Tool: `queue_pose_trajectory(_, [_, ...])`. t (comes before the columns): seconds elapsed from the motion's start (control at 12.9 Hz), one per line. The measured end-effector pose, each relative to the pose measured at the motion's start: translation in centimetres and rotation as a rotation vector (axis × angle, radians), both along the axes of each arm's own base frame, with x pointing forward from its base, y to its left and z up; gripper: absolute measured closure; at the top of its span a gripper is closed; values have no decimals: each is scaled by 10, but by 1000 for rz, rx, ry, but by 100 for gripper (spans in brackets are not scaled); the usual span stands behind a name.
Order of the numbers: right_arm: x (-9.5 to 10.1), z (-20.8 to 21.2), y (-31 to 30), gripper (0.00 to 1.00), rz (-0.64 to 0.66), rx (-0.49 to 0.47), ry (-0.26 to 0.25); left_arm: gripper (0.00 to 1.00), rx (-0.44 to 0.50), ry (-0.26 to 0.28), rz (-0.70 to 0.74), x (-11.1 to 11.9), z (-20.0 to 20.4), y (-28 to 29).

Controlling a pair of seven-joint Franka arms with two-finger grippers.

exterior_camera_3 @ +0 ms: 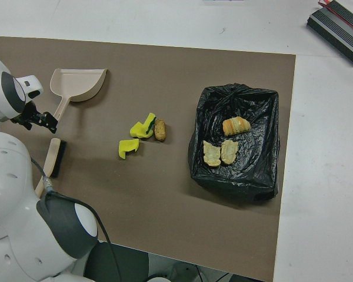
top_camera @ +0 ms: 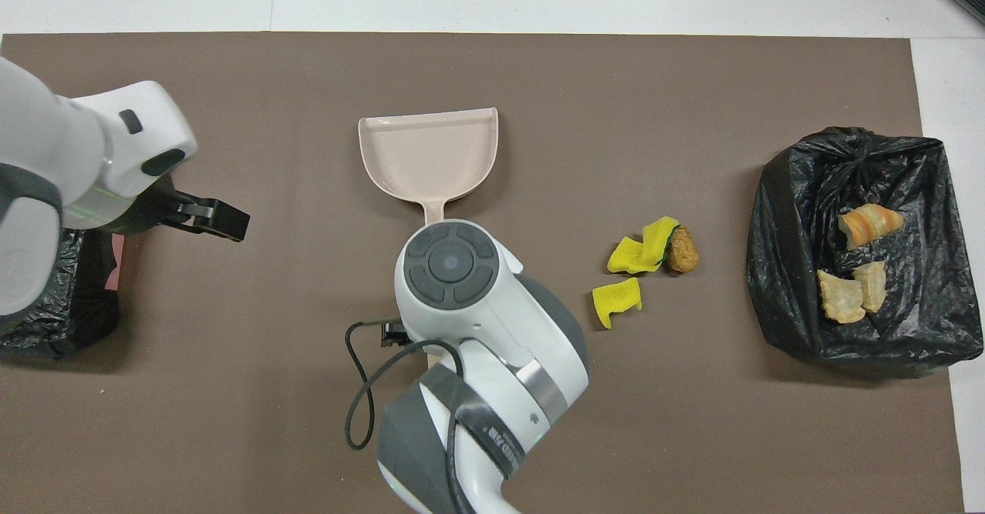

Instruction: Sweep and dump trash in bin

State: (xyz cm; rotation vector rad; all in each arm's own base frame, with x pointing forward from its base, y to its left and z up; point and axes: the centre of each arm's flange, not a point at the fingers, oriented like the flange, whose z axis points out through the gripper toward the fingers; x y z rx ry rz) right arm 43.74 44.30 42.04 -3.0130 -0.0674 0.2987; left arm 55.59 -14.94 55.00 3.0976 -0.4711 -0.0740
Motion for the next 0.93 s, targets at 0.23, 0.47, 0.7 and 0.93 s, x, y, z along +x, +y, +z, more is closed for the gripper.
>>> queue_pose_trajectory(0.23, [-79, -39, 4, 0, 40, -5, -15, 0, -17, 1, -53, 12, -47, -52])
queue_pose_trajectory(0.47, [-122, -72, -2, 0, 56, -39, -16, 0, -36, -16, -53, 21, -98, -104])
queue_pose_trajectory(0.7, [-136, -84, -1, 0, 71, -47, -13, 0, -41, -13, 14, 13, -145, -167])
queue_pose_trajectory(0.93, [-136, -86, -1, 9, 66, -32, -30, 0, -41, -13, 131, 4, -174, -215])
